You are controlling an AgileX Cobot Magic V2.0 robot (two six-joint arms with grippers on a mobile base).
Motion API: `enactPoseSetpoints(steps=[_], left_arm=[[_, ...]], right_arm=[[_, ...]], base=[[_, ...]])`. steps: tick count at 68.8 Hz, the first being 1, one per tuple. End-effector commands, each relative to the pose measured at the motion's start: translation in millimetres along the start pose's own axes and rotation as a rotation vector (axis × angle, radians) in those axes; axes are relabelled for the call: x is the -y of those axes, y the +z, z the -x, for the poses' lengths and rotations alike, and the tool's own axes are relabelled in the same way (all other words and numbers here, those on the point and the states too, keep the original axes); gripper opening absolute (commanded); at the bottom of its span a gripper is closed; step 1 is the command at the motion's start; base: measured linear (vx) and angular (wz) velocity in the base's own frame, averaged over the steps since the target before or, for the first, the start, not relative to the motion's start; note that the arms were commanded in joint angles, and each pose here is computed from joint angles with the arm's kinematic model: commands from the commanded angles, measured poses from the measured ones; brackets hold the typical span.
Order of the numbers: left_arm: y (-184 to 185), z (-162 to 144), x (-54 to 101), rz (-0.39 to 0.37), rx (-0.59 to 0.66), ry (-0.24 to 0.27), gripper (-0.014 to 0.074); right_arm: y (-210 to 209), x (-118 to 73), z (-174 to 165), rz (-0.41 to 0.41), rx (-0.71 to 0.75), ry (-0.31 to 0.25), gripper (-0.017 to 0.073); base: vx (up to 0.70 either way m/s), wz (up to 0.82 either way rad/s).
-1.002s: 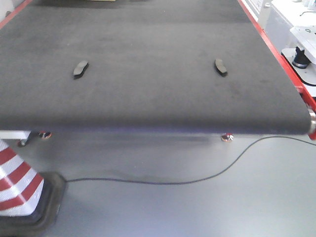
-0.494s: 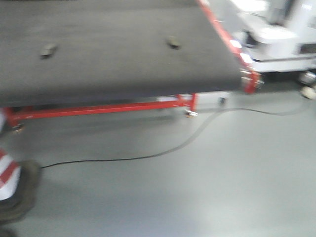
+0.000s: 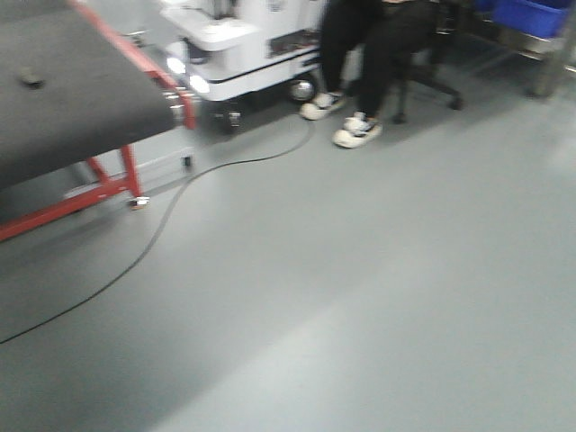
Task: Move and align brake pads A on conveyor
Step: 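Drive along the yellow floor line toward the steel table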
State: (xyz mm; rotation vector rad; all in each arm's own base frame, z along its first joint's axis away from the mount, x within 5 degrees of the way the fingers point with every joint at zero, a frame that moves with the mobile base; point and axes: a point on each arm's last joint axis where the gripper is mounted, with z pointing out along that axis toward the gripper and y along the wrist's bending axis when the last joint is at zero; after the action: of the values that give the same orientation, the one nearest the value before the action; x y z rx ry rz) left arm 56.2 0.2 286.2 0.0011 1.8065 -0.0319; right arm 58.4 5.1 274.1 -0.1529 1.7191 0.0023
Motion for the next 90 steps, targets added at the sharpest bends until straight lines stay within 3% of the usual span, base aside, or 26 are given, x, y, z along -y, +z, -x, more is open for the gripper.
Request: enactPoseSetpoints(steps=[1, 63, 90], left_arm=[[0.4, 13.3, 1.2, -0.012, 0.077, -0.006, 0.0394], [0.4, 13.3, 1.2, -0.012, 0.077, -0.006, 0.0394], [0.4, 13.3, 1.2, -0.012, 0.077, -0.006, 0.0394]], right_arm=[[-1.1, 1.3, 14.6, -0.008, 0.083, -0.01, 0.0437], [-1.1, 1.3, 14.6, -0.008, 0.083, -0.01, 0.0437], [-1.1, 1.3, 14.6, -0.008, 0.083, -0.01, 0.0437]], base=[[-0.22, -0.85], [-0.14, -0.83], [0.1, -0.45]])
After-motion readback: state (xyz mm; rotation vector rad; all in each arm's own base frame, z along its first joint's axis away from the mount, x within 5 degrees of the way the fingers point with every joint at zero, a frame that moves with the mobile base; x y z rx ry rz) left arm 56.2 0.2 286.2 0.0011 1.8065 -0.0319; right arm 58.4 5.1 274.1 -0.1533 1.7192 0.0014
